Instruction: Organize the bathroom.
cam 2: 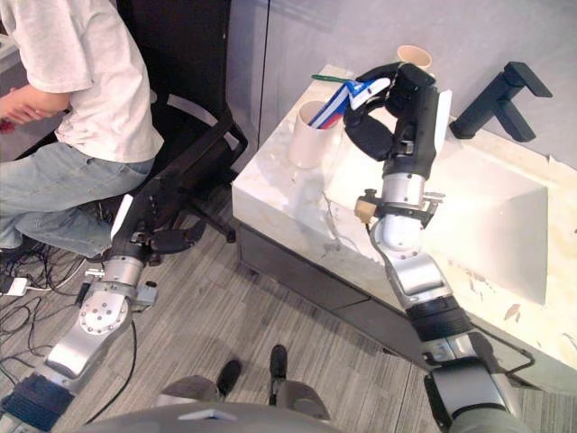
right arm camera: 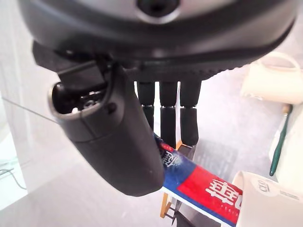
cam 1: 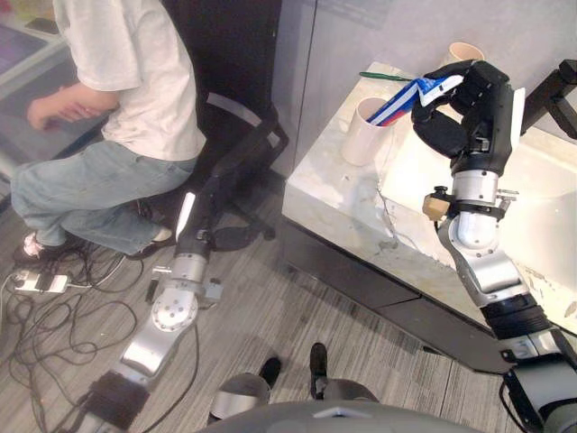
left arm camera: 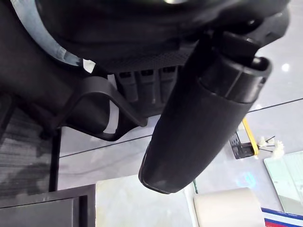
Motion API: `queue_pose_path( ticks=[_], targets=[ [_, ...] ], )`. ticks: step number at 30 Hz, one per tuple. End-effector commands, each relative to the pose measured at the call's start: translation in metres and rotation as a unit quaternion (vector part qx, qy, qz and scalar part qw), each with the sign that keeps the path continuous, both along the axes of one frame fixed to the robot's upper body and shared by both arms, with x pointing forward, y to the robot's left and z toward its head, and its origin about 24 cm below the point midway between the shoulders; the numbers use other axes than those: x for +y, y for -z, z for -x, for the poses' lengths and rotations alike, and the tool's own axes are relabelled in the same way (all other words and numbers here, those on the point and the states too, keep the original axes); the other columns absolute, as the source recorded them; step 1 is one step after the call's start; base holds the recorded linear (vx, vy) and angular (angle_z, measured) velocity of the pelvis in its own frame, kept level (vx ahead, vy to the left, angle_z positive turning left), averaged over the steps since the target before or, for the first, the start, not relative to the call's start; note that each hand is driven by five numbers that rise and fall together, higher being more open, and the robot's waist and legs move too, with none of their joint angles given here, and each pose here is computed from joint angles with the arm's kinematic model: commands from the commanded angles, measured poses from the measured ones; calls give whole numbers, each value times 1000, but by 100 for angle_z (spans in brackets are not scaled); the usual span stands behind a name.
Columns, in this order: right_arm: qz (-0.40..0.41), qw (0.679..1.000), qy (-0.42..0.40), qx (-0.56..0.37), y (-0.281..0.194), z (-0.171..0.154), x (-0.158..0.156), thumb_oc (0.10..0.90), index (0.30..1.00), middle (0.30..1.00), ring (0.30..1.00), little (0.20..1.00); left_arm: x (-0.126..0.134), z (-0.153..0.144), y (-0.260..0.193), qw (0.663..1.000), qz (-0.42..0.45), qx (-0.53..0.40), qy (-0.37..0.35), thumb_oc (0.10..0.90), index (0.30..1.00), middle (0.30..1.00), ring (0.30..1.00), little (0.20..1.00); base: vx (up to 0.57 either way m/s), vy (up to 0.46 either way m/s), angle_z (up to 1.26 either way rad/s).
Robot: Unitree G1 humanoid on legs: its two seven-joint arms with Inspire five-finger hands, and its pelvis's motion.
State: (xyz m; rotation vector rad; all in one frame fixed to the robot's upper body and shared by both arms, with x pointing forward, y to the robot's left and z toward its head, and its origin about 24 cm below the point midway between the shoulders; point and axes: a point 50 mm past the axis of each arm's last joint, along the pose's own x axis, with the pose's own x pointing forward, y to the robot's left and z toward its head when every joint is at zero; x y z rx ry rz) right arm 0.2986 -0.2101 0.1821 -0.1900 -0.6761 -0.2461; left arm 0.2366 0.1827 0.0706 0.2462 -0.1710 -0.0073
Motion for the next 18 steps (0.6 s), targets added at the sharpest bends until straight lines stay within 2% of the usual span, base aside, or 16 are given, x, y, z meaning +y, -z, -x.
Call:
queue_pose_path(
  ticks=[1,2,3,4,5,18],
  targets=[
    [-20,994,-13,-103,-36,10,-4,400,300,300,300,300,-11,-2,-37,994,3,-107,29,800,900,900,900,900,51,-22,2],
    [-21,995,-12,-96,-33,9,-4,400,300,300,300,300,-11,-2,-37,994,3,-106,29,800,900,900,900,900,54,-26,3],
    [-24,996,-13,-80,-28,6,-4,560,540,540,540,540,-11,-1,-37,994,3,-106,30,800,900,900,900,900,40,-21,3],
    [-24,997,-12,-77,-27,6,-4,653,679,679,679,679,-11,-1,-37,994,2,-106,31,800,900,900,900,900,36,-23,5],
    [-23,997,-12,-69,-25,5,-5,800,900,900,900,900,-11,-1,-37,994,2,-106,32,800,900,900,900,900,22,-19,6],
    [-27,999,20,18,-6,-5,-17,800,900,900,900,900,-9,-4,-21,998,12,-61,5,800,900,900,900,900,-9,6,0]
  ],
)
